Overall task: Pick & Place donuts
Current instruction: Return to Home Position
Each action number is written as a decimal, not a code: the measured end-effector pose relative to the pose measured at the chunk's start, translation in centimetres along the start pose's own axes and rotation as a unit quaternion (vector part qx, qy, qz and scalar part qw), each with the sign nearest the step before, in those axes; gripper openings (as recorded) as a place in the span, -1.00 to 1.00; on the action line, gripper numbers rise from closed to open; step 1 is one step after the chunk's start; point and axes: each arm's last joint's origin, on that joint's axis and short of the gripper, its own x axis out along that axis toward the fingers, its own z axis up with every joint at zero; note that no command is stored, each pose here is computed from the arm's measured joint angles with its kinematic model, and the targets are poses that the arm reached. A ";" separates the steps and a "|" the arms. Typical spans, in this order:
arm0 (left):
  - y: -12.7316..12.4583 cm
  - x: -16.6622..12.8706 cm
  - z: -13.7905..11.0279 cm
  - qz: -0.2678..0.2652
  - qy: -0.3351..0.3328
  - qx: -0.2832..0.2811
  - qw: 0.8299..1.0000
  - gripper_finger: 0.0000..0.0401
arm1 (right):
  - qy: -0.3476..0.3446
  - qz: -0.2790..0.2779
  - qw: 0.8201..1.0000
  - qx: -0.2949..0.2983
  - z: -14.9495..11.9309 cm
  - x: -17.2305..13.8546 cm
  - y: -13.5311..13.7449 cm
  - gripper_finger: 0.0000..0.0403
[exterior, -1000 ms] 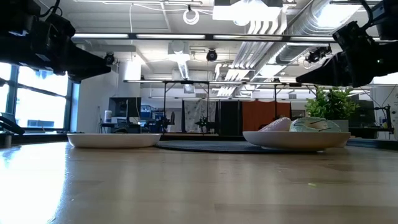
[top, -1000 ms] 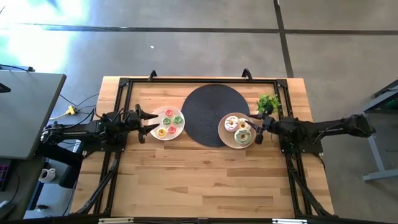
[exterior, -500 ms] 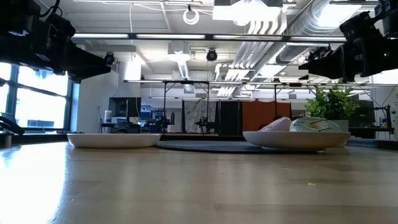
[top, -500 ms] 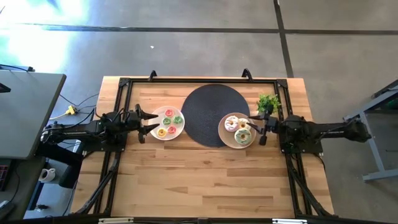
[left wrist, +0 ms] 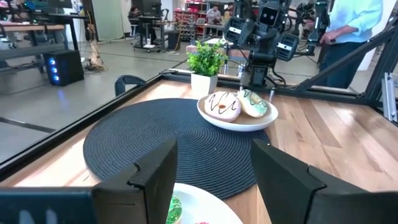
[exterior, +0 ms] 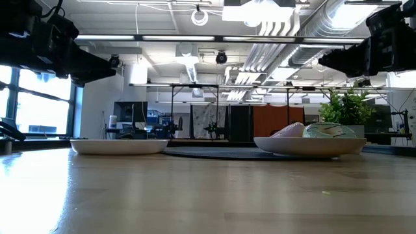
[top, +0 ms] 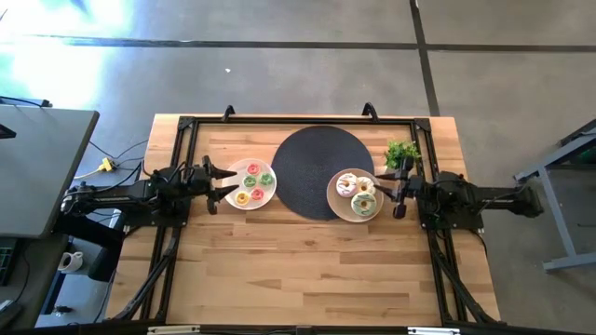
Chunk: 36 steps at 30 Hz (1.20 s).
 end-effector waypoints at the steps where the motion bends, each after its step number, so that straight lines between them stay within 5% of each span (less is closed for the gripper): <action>1: 0.0 0.0 0.0 0.000 0.000 0.000 1.000 0.01 | 0.002 0.001 1.000 0.001 0.0 0.0 0.0 -0.39; 36: 0.0 0.0 0.0 -0.003 0.001 0.000 1.000 0.01 | 0.006 -0.004 1.000 0.017 -0.1 0.1 0.0 -0.39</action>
